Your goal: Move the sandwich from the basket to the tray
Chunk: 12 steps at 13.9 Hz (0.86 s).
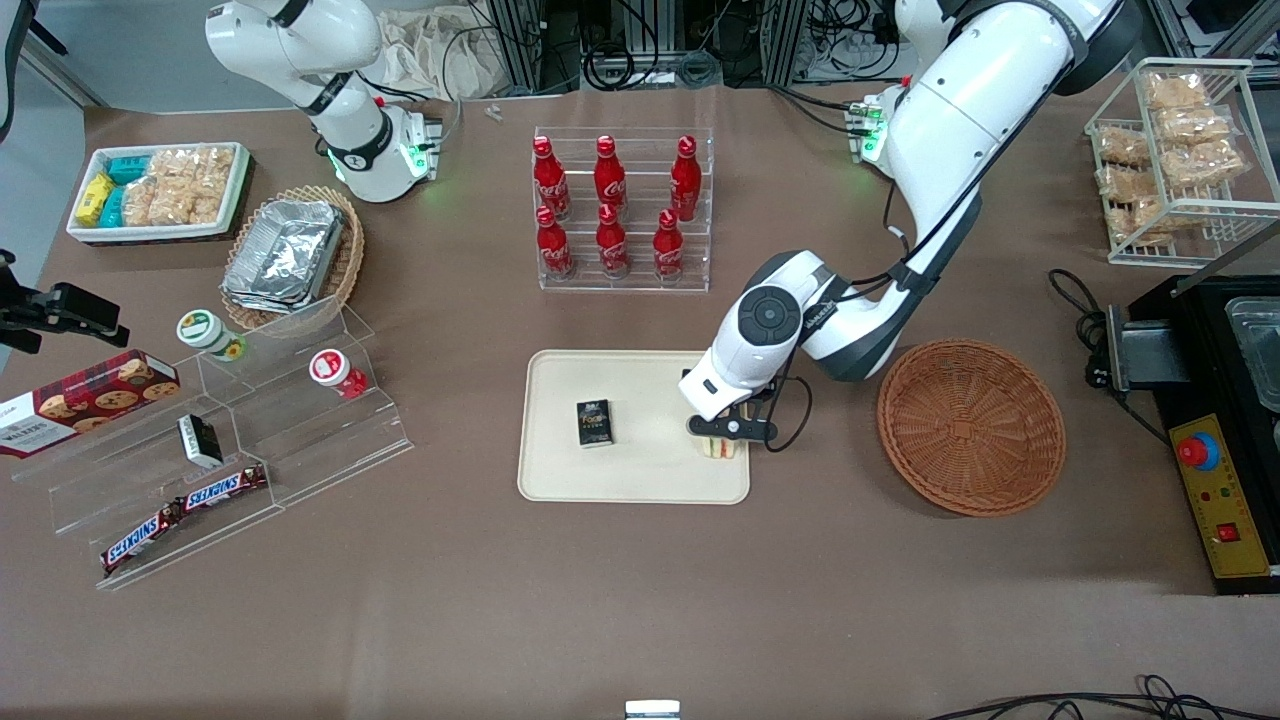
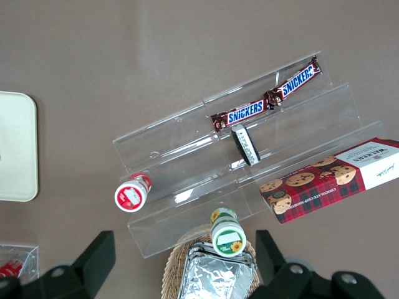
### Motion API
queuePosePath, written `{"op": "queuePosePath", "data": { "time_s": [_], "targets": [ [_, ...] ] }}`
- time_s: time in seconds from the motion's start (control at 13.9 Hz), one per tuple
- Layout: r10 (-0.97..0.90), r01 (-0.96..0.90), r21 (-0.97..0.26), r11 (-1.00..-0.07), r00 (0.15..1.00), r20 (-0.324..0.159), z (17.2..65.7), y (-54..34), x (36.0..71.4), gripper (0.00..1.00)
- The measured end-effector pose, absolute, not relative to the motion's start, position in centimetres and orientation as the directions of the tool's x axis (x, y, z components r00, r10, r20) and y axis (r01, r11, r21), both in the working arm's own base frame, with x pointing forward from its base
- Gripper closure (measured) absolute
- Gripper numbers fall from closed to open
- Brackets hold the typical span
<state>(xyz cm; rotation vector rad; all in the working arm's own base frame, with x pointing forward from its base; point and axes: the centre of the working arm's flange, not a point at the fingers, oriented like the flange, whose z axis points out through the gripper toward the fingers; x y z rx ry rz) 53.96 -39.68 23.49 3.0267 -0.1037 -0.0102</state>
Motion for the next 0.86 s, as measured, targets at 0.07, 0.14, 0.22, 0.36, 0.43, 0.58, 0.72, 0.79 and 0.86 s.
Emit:
{"op": "queuePosePath", "data": {
  "time_s": [0.07,0.14,0.22,0.36,0.43,0.58,0.72,0.79,0.86],
  "targets": [
    [-0.049,-0.050,0.121,-0.991,0.999,0.011,24.2,-39.7,54.5,0.07],
    [-0.029,-0.032,0.131,-0.991,0.999,0.030,25.4,-39.8,55.3,0.00],
    [-0.013,-0.020,0.136,-0.990,0.999,0.051,27.0,-39.7,56.1,0.00],
    [0.024,0.014,0.116,-0.993,0.997,0.080,31.7,-38.5,57.7,0.00],
    [0.051,0.043,0.101,-0.994,0.995,0.085,34.5,-37.3,58.7,0.00],
    [0.115,0.109,0.082,-0.991,0.990,0.081,40.5,-34.5,60.0,0.00],
    [0.154,0.150,0.058,-0.987,0.985,0.081,45.3,-31.2,60.8,0.00],
    [0.161,0.157,0.059,-0.986,0.985,0.068,47.3,-29.4,61.0,0.00],
    [0.159,0.155,0.072,-0.985,0.986,0.050,49.1,-27.4,61.1,0.00]
  ]
}}
